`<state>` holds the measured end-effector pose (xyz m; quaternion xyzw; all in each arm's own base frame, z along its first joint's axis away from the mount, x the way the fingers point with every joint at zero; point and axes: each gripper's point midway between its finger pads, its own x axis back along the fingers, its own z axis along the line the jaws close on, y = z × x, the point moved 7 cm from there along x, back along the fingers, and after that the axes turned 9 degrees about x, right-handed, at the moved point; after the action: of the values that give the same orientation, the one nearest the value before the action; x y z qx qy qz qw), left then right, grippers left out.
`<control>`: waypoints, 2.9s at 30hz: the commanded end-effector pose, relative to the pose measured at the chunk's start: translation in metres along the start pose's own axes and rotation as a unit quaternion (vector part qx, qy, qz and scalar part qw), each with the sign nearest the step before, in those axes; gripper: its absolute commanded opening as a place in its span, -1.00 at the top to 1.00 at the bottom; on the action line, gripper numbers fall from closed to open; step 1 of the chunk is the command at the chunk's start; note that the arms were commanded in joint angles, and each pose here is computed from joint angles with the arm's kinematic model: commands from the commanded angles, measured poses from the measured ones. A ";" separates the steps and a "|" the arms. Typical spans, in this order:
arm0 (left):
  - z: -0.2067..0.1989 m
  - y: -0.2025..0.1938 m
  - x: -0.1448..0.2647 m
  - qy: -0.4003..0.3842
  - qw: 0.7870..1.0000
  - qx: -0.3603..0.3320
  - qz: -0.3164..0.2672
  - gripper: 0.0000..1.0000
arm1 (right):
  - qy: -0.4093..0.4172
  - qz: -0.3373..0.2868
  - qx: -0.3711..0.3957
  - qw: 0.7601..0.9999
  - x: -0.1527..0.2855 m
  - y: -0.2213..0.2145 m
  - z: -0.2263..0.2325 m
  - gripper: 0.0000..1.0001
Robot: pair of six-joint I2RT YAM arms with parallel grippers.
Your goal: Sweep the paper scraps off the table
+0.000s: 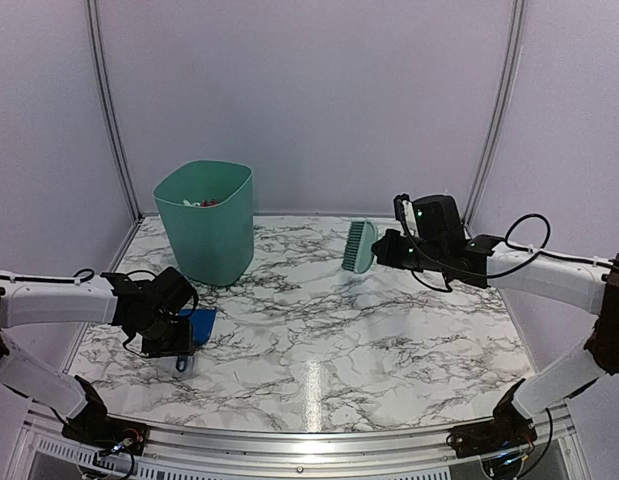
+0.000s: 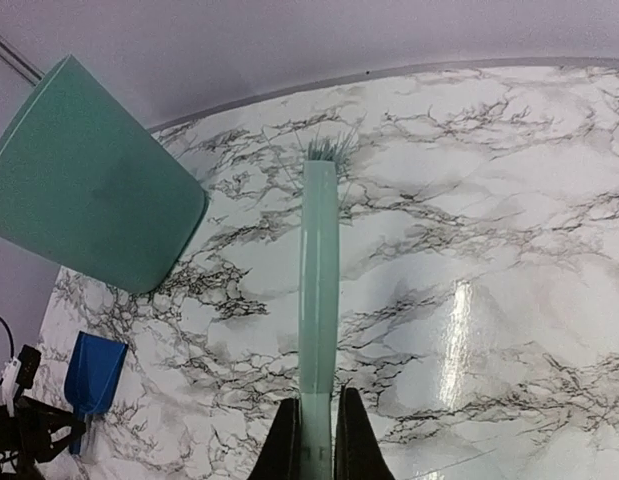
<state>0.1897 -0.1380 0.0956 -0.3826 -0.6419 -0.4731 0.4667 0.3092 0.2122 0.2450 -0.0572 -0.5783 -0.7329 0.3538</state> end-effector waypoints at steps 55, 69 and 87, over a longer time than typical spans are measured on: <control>0.003 0.031 0.106 -0.044 0.994 0.009 -0.102 -0.98 | 0.028 0.351 -0.141 0.925 -0.109 -0.097 -0.041 -0.03; -0.007 0.056 0.145 -0.047 0.986 -0.025 -0.159 -0.98 | -0.043 0.314 -0.066 0.946 -0.073 -0.041 -0.046 -0.48; 0.011 0.111 0.269 -0.017 0.931 -0.069 -0.359 -0.98 | -0.097 0.011 0.089 0.991 0.069 0.131 -0.011 -0.91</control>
<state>0.2212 -0.0986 0.3710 -0.1993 -0.7350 -0.6058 0.2304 0.3498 0.1821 0.3484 -0.1309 -0.6360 -0.6566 0.3836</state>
